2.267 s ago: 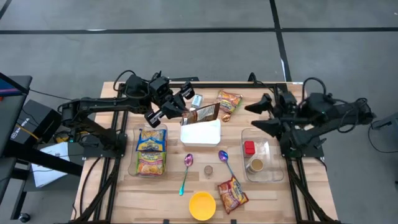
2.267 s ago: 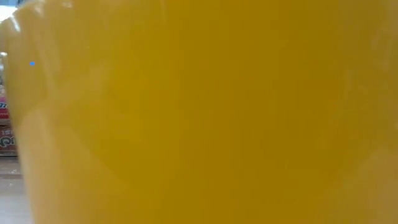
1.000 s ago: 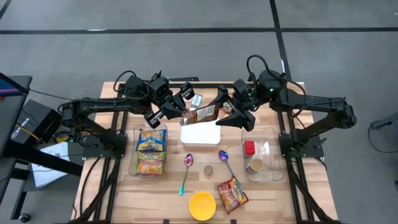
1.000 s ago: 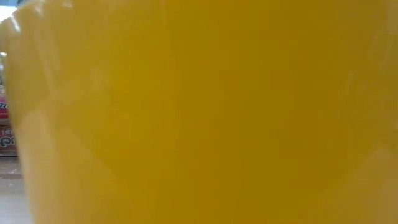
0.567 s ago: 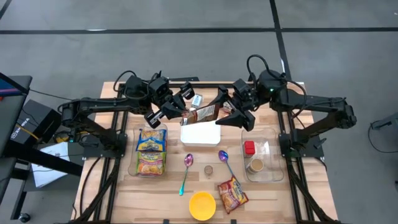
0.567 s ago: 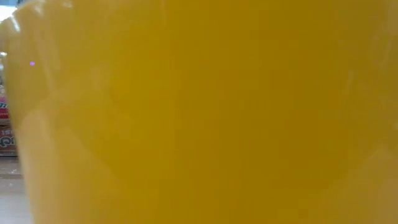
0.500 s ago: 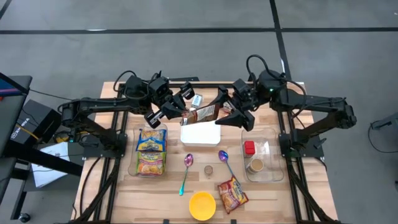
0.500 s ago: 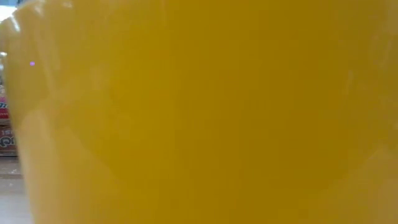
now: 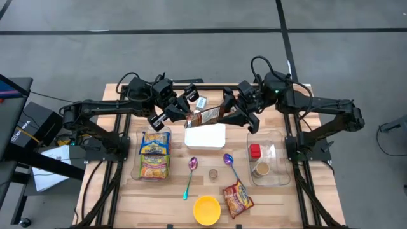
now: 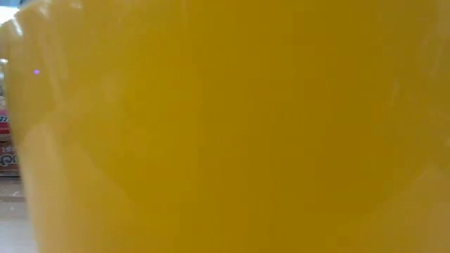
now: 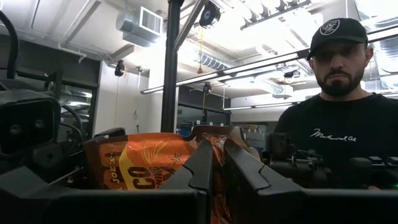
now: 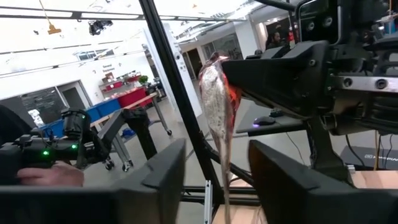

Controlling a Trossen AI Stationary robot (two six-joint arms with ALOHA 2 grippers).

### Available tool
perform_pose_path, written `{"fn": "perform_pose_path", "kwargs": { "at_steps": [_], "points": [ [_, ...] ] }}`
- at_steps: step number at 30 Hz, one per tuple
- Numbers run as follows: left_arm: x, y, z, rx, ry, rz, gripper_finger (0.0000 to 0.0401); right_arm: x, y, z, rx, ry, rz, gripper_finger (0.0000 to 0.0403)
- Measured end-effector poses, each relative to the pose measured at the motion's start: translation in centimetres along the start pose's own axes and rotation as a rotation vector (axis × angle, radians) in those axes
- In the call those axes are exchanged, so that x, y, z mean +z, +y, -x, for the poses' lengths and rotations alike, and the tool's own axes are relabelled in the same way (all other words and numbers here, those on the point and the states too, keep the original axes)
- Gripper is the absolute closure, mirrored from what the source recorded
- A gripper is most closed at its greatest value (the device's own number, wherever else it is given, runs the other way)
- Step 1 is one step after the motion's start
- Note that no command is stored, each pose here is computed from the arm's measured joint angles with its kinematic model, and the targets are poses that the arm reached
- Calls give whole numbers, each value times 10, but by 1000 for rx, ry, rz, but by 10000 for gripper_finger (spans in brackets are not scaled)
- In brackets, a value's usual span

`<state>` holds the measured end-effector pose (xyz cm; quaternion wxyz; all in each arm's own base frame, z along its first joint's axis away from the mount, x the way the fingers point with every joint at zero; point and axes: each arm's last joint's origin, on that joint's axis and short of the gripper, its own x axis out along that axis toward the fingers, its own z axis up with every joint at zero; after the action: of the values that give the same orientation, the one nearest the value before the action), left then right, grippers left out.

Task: Pick & Place Food Item
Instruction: Put the orange seasoning bag into the right transparent bin

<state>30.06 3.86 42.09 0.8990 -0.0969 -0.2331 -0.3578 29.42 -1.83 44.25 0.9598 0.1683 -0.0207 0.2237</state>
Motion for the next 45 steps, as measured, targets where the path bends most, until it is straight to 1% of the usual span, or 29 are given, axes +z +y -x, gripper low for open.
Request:
{"fn": "perform_pose_path", "kwargs": {
  "at_steps": [8, 10, 34, 38, 45],
  "points": [
    [0, 0, 0, 0, 0, 1, 383, 1, -1, 1, -6, -2, 11, 378],
    [0, 0, 0, 1, 0, 1, 383, 0, -2, 1, -8, 0, 9, 396],
    [0, 0, 0, 3, 2, 12, 378, 0, -2, 1, -11, 7, 2, 402],
    [0, 1, 0, 22, -11, 32, 349, 0, -2, 1, -10, 7, 3, 403],
    [0, 2, 1, 29, -11, 56, 259, 0, -2, 1, -10, 7, 3, 403]
  ]
}}
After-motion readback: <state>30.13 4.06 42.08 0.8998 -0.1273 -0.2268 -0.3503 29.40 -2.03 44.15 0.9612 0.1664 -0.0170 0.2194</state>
